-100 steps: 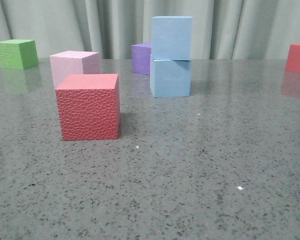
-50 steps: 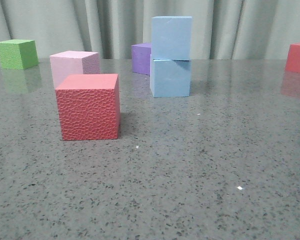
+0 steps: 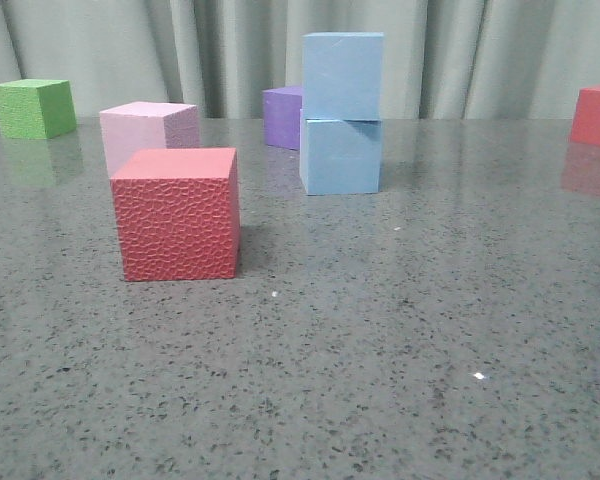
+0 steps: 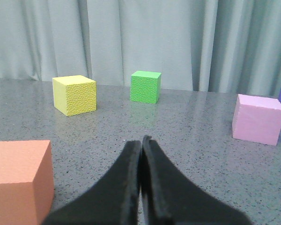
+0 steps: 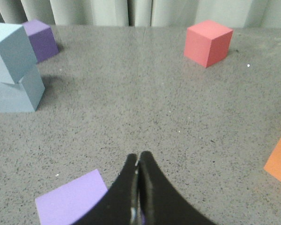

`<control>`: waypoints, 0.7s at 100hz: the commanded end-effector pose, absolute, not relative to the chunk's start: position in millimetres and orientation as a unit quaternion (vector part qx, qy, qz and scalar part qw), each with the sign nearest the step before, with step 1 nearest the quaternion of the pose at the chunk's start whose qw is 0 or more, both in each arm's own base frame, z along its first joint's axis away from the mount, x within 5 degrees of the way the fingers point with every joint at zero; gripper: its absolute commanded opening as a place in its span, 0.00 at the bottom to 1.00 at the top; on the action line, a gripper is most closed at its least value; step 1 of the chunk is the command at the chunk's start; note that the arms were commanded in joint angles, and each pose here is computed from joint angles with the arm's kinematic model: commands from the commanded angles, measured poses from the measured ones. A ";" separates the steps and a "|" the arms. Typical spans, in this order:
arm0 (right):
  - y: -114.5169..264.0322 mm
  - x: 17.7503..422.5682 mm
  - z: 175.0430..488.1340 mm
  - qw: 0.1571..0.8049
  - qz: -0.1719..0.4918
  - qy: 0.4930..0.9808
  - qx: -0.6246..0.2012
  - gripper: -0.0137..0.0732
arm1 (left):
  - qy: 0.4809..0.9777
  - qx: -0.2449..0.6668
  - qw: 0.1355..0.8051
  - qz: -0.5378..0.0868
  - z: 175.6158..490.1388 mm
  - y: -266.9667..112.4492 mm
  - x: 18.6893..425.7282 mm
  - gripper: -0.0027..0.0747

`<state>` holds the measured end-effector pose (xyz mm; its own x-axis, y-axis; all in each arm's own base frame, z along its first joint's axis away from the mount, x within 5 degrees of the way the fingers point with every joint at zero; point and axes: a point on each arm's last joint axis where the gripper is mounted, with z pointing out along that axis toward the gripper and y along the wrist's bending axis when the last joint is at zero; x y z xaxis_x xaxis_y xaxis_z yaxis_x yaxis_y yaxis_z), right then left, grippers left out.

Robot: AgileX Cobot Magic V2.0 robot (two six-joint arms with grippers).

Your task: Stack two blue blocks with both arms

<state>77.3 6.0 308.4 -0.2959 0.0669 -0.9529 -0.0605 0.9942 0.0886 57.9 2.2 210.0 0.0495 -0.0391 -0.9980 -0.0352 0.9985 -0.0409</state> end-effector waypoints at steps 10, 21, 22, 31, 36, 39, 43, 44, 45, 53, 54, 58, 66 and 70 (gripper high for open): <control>3.3 63.9 304.6 0.670 0.049 0.741 0.005 0.02 | 0.678 -0.026 0.734 -0.006 202.8 1.6 60.0 0.01; 2.2 57.8 290.6 0.686 0.044 0.727 0.012 0.02 | 0.678 -0.026 0.734 -0.006 202.8 1.6 60.0 0.01; 2.2 57.5 290.0 0.687 0.045 0.725 0.013 0.02 | 0.678 -0.026 0.734 -0.006 202.8 1.6 60.0 0.01; 1.6 54.2 278.4 0.695 0.042 0.718 0.017 0.02 | 0.678 -0.026 0.734 -0.006 202.8 1.6 60.0 0.01; 1.6 52.7 272.5 0.698 0.043 0.715 0.016 0.02 | 0.678 -0.026 0.734 -0.006 202.8 1.6 60.0 0.01; 1.6 51.9 268.3 0.699 0.043 0.714 0.016 0.02 | 0.678 -0.026 0.734 -0.006 202.8 1.6 60.0 0.01; 1.5 49.8 264.8 0.703 0.043 0.710 0.016 0.02 | 0.678 -0.026 0.734 -0.006 202.8 1.6 60.0 0.01; 1.5 49.7 263.3 0.702 0.043 0.710 0.016 0.02 | 0.678 -0.026 0.734 -0.006 202.8 1.6 60.0 0.01; 1.4 48.8 262.7 0.704 0.043 0.709 0.016 0.02 | 0.678 -0.026 0.734 -0.006 202.8 1.6 60.0 0.01; 1.2 45.1 256.0 0.711 0.044 0.702 0.016 0.02 | 0.678 -0.026 0.734 -0.006 202.8 1.6 60.0 0.01; 1.2 44.3 255.6 0.713 0.044 0.700 0.016 0.02 | 0.678 -0.026 0.734 -0.006 202.8 1.6 60.0 0.01; 1.2 42.8 252.5 0.717 0.045 0.695 0.016 0.02 | 0.678 -0.026 0.734 -0.006 202.8 1.6 60.0 0.01; 1.2 41.5 248.0 0.725 0.045 0.687 0.016 0.02 | 0.678 -0.026 0.734 -0.006 202.8 1.6 60.0 0.01; 1.3 42.7 246.0 0.724 0.045 0.688 0.015 0.02 | 0.678 -0.026 0.734 -0.006 202.8 1.6 60.0 0.01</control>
<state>46.1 1.1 232.0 -0.0902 0.0881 -0.9920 -0.0307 0.9954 0.0912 57.9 2.2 210.0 0.0495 -0.0391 -0.9980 -0.0352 0.9985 -0.0409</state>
